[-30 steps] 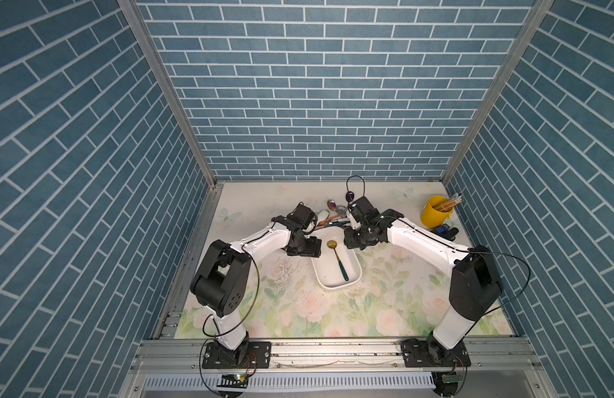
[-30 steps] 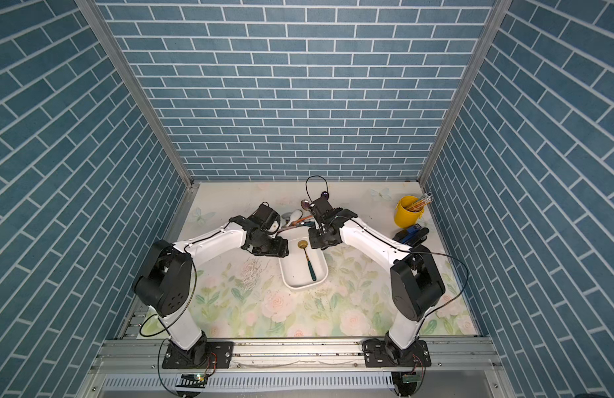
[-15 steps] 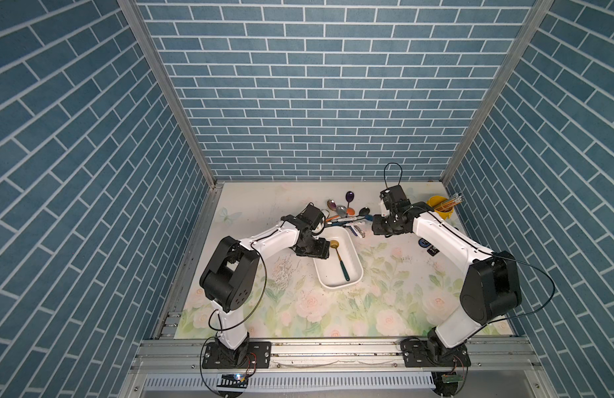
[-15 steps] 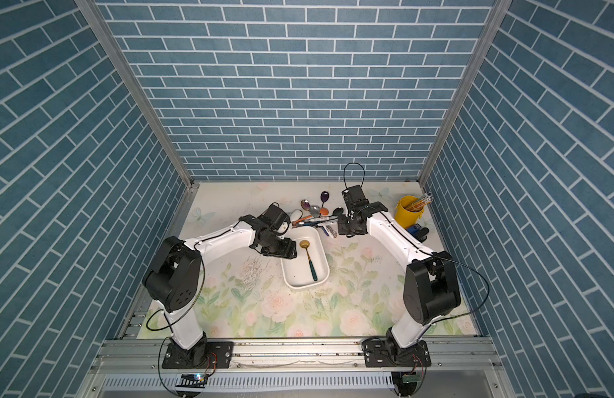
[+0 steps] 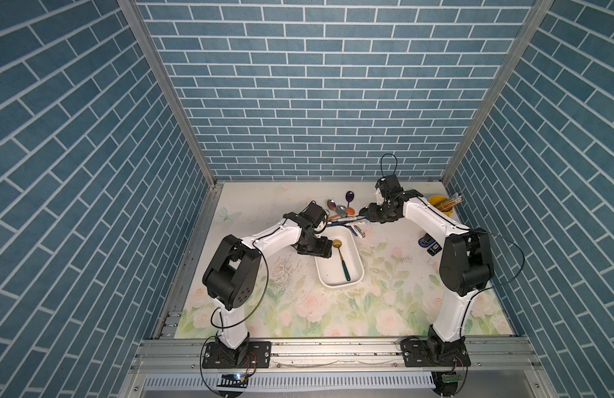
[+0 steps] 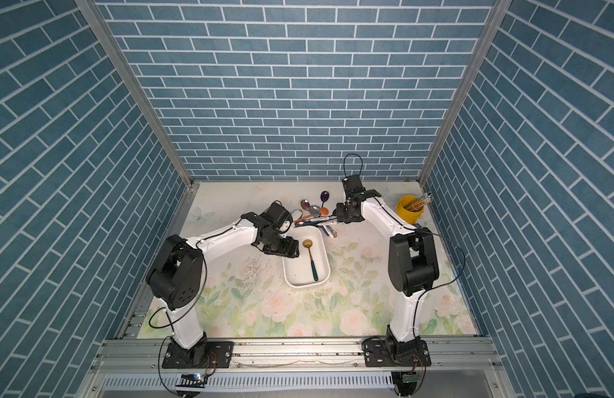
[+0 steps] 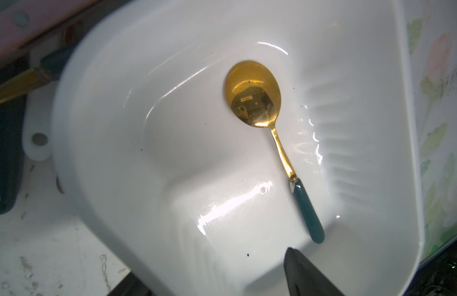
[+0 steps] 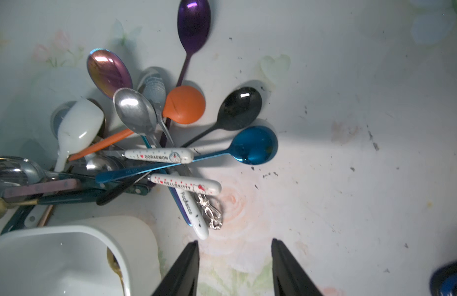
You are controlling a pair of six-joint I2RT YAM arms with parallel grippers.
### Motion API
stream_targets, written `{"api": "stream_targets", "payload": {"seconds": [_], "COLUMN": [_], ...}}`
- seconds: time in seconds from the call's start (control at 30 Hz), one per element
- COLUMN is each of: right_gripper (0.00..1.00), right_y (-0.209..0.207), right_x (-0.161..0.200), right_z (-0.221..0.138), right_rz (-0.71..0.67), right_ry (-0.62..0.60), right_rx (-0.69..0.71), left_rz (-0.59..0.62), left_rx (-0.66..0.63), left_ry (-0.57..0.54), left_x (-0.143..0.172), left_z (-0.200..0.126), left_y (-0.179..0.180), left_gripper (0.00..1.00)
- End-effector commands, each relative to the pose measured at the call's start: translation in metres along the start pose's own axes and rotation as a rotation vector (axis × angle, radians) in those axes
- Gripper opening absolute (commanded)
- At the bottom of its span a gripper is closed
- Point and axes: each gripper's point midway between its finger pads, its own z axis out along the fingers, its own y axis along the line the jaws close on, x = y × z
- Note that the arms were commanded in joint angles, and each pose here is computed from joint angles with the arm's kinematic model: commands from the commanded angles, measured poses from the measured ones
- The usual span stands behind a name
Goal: Put the spoon into the storage box
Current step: Adjust the storage box at the center of the board.
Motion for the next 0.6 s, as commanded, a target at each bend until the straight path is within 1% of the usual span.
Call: {"api": "stream_targets", "payload": {"seconds": [0.0, 0.1, 0.23, 0.33, 0.57], "right_gripper": [0.49, 0.49, 0.50, 0.51, 0.51], "right_y": [0.015, 0.027, 0.049, 0.067, 0.082], "right_x": [-0.005, 0.008, 0.036, 0.060, 0.093], "right_z": [-0.001, -0.004, -0.013, -0.015, 0.001], "right_rz": [-0.035, -0.090, -0.190, -0.227, -0.232], "right_ry": [-0.001, 0.018, 0.036, 0.056, 0.110], "right_rx": [-0.061, -0.095, -0.124, -0.162, -0.158], "left_rz": [0.034, -0.003, -0.110, -0.177, -0.249], "left_rx": [-0.023, -0.041, -0.069, -0.079, -0.100], "left_ry": [-0.056, -0.135, -0.231, -0.262, -0.281], "left_x": [-0.015, -0.036, -0.063, -0.073, -0.082], "left_z": [-0.029, -0.051, -0.075, -0.080, -0.077], "left_y": [-0.005, 0.001, 0.024, 0.042, 0.062], "left_gripper": [0.83, 0.86, 0.87, 0.88, 0.88]}}
